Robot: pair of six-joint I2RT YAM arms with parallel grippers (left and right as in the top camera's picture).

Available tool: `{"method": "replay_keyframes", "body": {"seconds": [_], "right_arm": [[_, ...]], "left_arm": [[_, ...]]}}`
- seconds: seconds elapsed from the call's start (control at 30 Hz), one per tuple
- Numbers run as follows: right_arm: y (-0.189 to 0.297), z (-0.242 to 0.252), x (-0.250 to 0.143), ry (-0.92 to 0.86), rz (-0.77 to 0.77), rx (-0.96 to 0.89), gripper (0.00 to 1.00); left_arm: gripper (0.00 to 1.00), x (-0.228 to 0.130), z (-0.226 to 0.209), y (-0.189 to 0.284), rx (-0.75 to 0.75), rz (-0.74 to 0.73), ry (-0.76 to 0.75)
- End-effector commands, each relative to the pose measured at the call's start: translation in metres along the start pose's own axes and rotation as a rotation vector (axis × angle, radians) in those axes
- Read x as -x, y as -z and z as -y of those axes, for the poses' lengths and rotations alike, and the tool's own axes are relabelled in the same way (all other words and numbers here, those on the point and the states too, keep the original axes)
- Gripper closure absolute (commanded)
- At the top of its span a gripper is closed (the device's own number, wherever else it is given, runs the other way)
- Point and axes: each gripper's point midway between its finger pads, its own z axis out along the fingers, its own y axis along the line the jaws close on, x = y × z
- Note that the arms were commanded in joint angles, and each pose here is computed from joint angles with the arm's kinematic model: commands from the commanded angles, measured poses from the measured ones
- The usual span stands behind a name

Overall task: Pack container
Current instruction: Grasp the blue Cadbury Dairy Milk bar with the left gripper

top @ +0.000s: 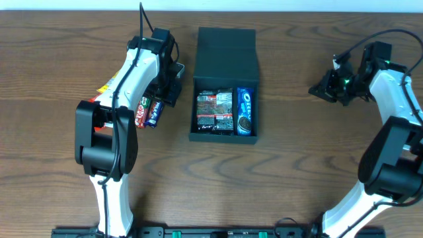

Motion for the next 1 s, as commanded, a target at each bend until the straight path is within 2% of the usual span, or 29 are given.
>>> {"method": "replay_keyframes", "body": {"seconds": [0.0, 0.23, 0.6, 0.73, 0.97], "right_arm": [[0.006, -0.004, 0.005, 0.026, 0.015, 0.008, 0.98], [0.004, -0.007, 0.004, 0.034, 0.007, 0.009, 0.98], [0.004, -0.007, 0.003, 0.033, 0.006, 0.009, 0.98], [0.004, -0.007, 0.003, 0.032, 0.006, 0.009, 0.99], [0.004, -0.007, 0.003, 0.028, 0.007, 0.009, 0.99]], "left_arm": [[0.45, 0.002, -0.010, 0.003, 0.043, 0.015, 0.003], [0.39, 0.004, -0.013, -0.015, 0.059, 0.037, 0.001], [0.36, 0.003, -0.025, -0.029, 0.084, 0.053, 0.031], [0.43, 0.002, -0.028, -0.030, 0.089, 0.051, 0.072], [0.46, 0.004, -0.028, -0.029, 0.090, 0.064, 0.084]]}}
